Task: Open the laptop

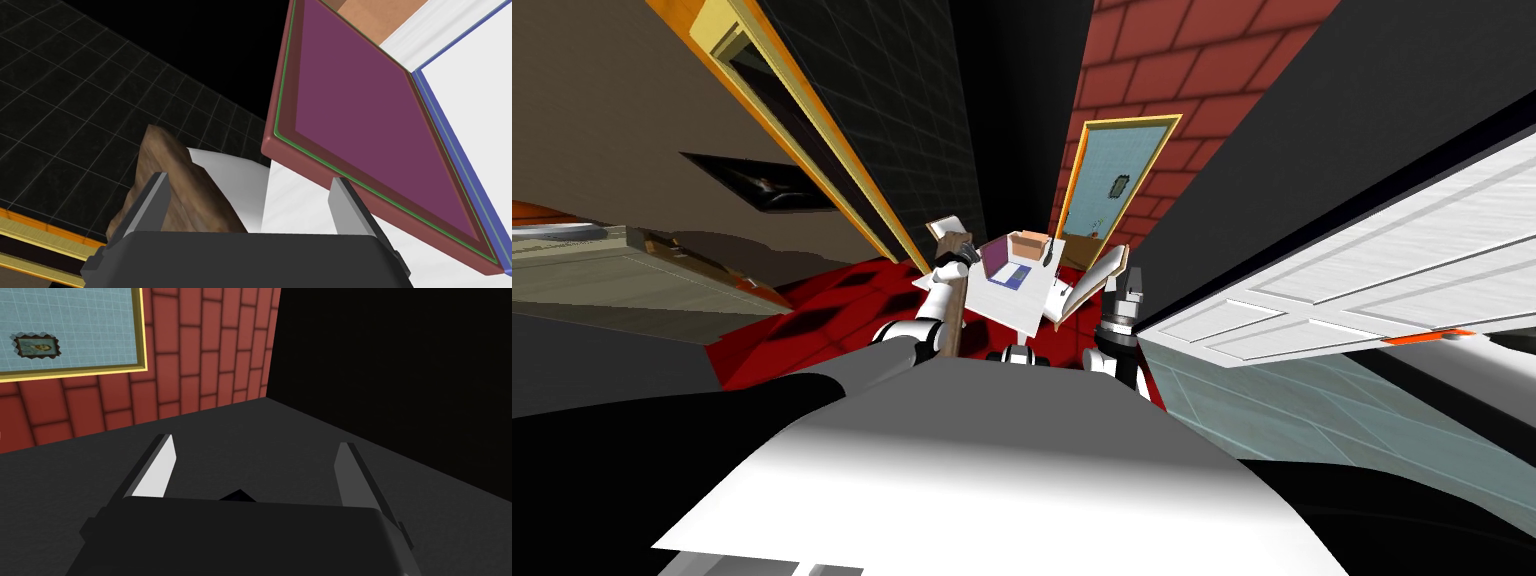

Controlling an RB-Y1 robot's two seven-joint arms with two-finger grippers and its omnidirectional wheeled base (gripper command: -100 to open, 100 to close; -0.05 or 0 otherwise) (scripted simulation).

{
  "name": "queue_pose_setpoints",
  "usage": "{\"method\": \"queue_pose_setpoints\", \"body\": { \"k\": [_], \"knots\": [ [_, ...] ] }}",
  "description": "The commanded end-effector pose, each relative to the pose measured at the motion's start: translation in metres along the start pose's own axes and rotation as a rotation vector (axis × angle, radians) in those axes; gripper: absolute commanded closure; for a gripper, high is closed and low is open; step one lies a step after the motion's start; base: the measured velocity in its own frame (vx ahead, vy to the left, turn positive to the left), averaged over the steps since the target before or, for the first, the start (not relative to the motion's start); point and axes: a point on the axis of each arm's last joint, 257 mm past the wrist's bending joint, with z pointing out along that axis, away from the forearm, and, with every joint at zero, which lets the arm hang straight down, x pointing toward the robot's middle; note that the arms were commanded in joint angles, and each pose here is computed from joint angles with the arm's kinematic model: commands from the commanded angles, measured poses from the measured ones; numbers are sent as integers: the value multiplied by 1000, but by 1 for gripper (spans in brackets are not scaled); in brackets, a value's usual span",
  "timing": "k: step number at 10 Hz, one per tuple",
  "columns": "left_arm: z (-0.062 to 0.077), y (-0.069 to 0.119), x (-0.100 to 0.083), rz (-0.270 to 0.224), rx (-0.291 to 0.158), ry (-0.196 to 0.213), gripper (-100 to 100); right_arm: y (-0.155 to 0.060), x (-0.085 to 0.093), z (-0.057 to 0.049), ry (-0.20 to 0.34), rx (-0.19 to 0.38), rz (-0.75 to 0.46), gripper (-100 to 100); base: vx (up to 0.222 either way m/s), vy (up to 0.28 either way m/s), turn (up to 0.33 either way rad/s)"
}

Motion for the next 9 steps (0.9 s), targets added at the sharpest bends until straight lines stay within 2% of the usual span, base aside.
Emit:
{"method": "queue_pose_setpoints", "body": {
  "k": [1,2,3,4,9],
  "knots": [
    [-6,-2,-3,2,-13,17,-100,0,0,0,0,0,0,0,-2,-13,37],
    [-6,-2,-2,-6,-13,20,-100,0,0,0,0,0,0,0,-1,-4,11],
    [-13,-6,-9,30,-20,25,-100,0,0,0,0,0,0,0,-3,-23,67],
    [-13,-6,-6,-1,-22,35,-100,0,0,0,0,0,0,0,-4,-32,93],
    [-13,-6,-6,-1,-22,35,-100,0,0,0,0,0,0,0,0,2,-5]
  ]
}}
